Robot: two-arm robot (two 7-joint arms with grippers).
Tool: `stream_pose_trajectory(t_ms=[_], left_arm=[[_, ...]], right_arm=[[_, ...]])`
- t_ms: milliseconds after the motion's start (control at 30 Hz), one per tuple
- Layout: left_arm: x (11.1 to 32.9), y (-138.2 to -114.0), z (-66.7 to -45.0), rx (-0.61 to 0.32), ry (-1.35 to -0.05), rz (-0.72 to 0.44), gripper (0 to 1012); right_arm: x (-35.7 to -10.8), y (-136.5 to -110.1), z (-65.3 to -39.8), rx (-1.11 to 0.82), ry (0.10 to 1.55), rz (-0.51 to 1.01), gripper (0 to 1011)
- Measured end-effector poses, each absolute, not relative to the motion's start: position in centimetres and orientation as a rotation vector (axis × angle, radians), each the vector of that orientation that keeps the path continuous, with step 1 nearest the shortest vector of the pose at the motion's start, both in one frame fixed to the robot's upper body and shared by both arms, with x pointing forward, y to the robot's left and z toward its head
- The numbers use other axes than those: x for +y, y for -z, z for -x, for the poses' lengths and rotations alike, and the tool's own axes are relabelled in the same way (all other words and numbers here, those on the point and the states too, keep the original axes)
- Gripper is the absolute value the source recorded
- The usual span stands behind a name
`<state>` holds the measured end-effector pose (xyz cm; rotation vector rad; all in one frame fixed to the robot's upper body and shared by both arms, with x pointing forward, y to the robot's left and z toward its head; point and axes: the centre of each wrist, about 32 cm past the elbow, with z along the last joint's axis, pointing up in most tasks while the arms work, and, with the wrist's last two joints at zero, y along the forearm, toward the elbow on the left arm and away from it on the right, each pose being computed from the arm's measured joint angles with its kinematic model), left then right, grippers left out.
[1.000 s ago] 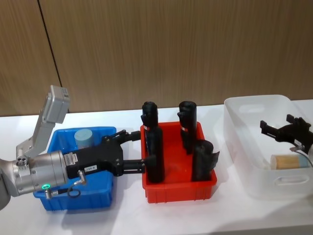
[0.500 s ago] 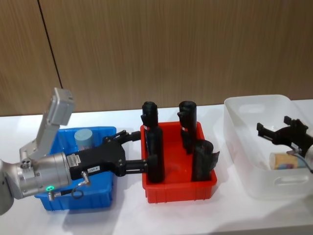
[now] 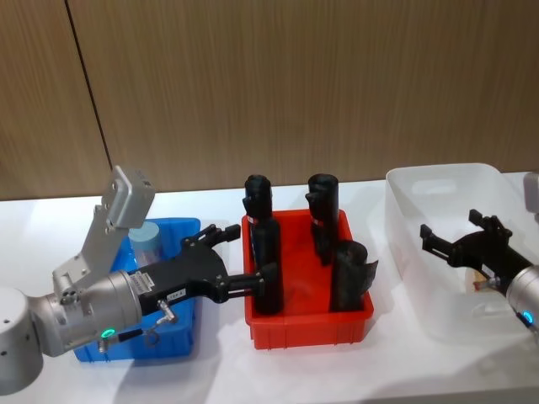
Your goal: Pick the cotton swabs from the blue box and place them into the white box.
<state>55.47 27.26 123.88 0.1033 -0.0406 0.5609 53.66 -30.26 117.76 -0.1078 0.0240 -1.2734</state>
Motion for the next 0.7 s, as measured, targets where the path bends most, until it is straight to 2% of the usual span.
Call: stream_pose_trajectory(t_ms=[700], left_arm=[[24.4, -122.4, -53.3, -0.124, -0.771, -0.117, 1004]], right_arm=[[-25.7, -118.1, -47.7, -0.048, 1.239, 0.029, 1001]])
